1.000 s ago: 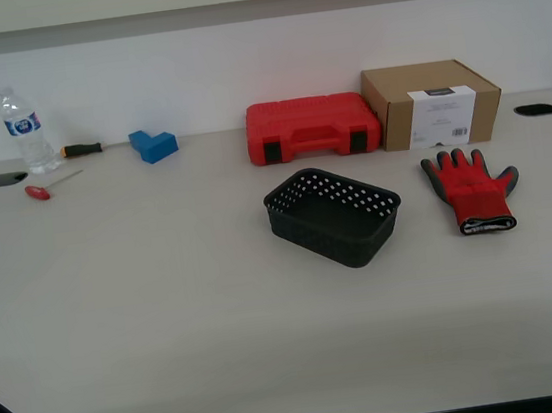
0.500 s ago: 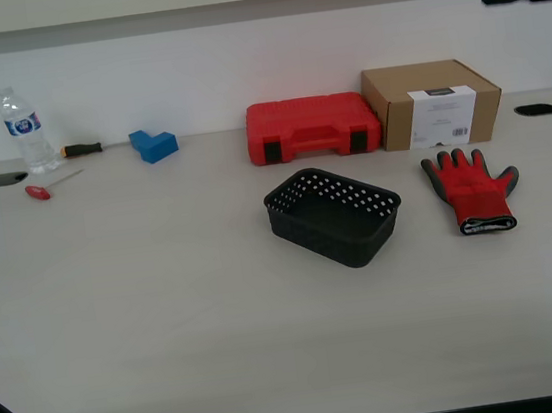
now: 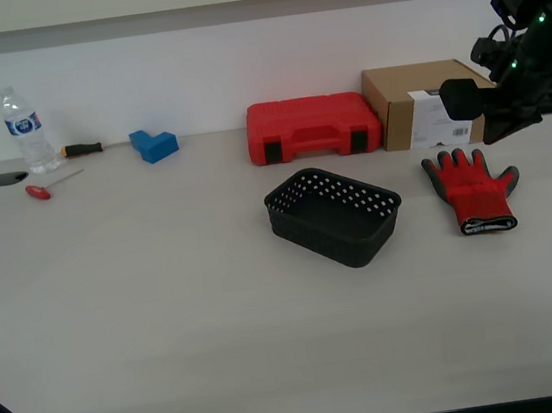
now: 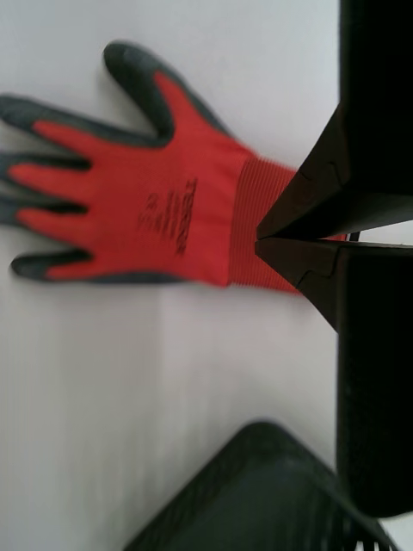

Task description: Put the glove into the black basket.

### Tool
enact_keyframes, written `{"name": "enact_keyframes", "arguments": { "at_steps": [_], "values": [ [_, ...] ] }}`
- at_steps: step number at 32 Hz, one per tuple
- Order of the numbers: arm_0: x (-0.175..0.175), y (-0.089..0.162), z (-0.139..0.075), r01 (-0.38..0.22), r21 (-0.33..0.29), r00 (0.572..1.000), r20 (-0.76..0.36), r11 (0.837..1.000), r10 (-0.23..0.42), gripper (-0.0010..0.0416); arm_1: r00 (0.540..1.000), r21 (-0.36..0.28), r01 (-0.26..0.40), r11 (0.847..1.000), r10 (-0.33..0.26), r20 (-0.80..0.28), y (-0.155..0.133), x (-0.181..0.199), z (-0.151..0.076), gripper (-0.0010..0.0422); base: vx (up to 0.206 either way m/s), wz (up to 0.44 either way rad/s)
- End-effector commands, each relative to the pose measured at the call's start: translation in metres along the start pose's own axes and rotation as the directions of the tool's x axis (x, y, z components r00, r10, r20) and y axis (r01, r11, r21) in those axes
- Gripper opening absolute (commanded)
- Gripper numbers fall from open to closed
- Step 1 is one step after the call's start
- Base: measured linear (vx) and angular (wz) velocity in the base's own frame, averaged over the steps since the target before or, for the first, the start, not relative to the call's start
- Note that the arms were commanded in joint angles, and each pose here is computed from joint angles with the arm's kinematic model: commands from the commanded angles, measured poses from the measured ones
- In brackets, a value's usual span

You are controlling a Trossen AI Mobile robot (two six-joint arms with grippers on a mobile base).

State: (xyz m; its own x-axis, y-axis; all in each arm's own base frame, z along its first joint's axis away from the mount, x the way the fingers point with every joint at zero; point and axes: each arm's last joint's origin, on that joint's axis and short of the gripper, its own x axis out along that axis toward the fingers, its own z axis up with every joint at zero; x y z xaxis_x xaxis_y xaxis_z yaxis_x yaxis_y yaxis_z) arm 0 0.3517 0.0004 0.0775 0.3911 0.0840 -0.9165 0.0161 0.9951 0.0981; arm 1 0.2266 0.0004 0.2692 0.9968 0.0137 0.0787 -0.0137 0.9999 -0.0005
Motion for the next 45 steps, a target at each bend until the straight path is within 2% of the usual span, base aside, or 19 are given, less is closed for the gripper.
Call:
{"name": "enact_keyframes", "arguments": {
  "at_steps": [1, 7, 12, 16, 17, 19, 21, 25, 29, 31, 35, 37, 39, 42, 45],
  "values": [
    [0.007, -0.007, 0.009, 0.045, -0.038, 0.999, 0.012, 0.998, -0.045, 0.0001, 1.000, 0.000, 0.000, 1.000, 0.000, 0.006, 0.000, 0.000, 0.001, 0.0000, 0.000, 0.000],
    [0.038, -0.020, 0.016, 0.050, -0.025, 0.998, -0.043, 0.998, -0.051, 0.0001, 1.000, 0.000, 0.000, 1.000, 0.000, 0.005, 0.000, 0.000, 0.001, 0.0000, 0.000, 0.000],
    [0.076, -0.027, 0.012, 0.017, -0.013, 0.990, -0.137, 1.000, -0.019, 0.0013, 1.000, 0.000, 0.000, 1.000, 0.000, 0.005, 0.000, 0.000, 0.000, 0.0000, 0.000, 0.000],
    [0.088, -0.034, 0.008, 0.028, -0.005, 0.987, -0.161, 1.000, -0.028, 0.0087, 1.000, 0.000, -0.001, 1.000, 0.001, 0.005, 0.000, 0.000, 0.000, 0.0000, 0.000, 0.000],
    [0.088, -0.038, 0.008, 0.043, -0.022, 0.986, -0.159, 0.999, -0.046, 0.0117, 1.000, 0.000, -0.001, 1.000, 0.001, 0.005, 0.000, 0.000, 0.000, 0.0000, 0.000, 0.000],
    [0.088, -0.042, 0.008, 0.086, -0.044, 0.983, -0.157, 0.995, -0.092, 0.0151, 1.000, 0.000, -0.001, 1.000, 0.001, 0.005, 0.000, 0.000, 0.000, 0.0000, 0.000, 0.000],
    [0.088, -0.044, 0.009, 0.096, -0.042, 0.984, -0.150, 0.995, -0.101, 0.0178, 1.000, 0.000, -0.001, 1.000, 0.001, 0.005, 0.000, 0.000, 0.000, 0.0000, 0.000, 0.000],
    [0.093, -0.044, 0.008, 0.094, -0.043, 0.984, -0.146, 0.995, -0.099, 0.0211, 1.000, 0.000, -0.001, 1.000, 0.001, 0.005, 0.000, 0.000, 0.000, 0.0000, 0.000, 0.000],
    [0.115, -0.044, -0.006, 0.046, -0.033, 0.978, -0.204, 0.998, -0.052, 0.0223, 1.000, 0.000, -0.001, 1.000, 0.001, 0.005, 0.000, 0.000, 0.001, 0.0000, 0.000, 0.000],
    [0.122, -0.045, -0.010, 0.031, -0.025, 0.974, -0.222, 0.999, -0.036, 0.0221, 1.000, 0.000, 0.000, 1.000, 0.000, 0.004, 0.000, 0.000, 0.000, 0.0000, 0.000, 0.000],
    [0.138, -0.046, -0.025, 0.017, 0.004, 0.963, -0.271, 1.000, -0.015, 0.0187, 1.000, 0.000, -0.001, 1.000, 0.001, 0.000, 0.000, 0.000, 0.000, 0.0000, 0.000, 0.000],
    [0.139, -0.045, -0.027, 0.001, 0.018, 0.961, -0.276, 1.000, 0.004, 0.0152, 1.000, 0.000, -0.001, 1.000, 0.001, 0.001, 0.000, 0.000, 0.000, 0.0000, 0.000, 0.000],
    [0.138, -0.045, -0.026, -0.008, 0.020, 0.962, -0.272, 1.000, 0.014, 0.0069, 1.000, 0.000, -0.001, 1.000, 0.001, 0.001, 0.000, 0.000, 0.000, 0.0000, 0.000, 0.000],
    [0.137, -0.044, -0.025, -0.040, 0.029, 0.962, -0.270, 0.999, 0.046, -0.0007, 1.000, 0.000, -0.001, 1.000, 0.001, 0.002, 0.000, 0.000, 0.000, 0.0000, 0.000, 0.000],
    [0.132, -0.042, -0.021, -0.079, 0.041, 0.960, -0.267, 0.996, 0.087, -0.0002, 1.000, 0.000, -0.001, 1.000, 0.001, 0.002, 0.000, 0.000, 0.000, 0.0000, 0.000, 0.000]
  ]
}}
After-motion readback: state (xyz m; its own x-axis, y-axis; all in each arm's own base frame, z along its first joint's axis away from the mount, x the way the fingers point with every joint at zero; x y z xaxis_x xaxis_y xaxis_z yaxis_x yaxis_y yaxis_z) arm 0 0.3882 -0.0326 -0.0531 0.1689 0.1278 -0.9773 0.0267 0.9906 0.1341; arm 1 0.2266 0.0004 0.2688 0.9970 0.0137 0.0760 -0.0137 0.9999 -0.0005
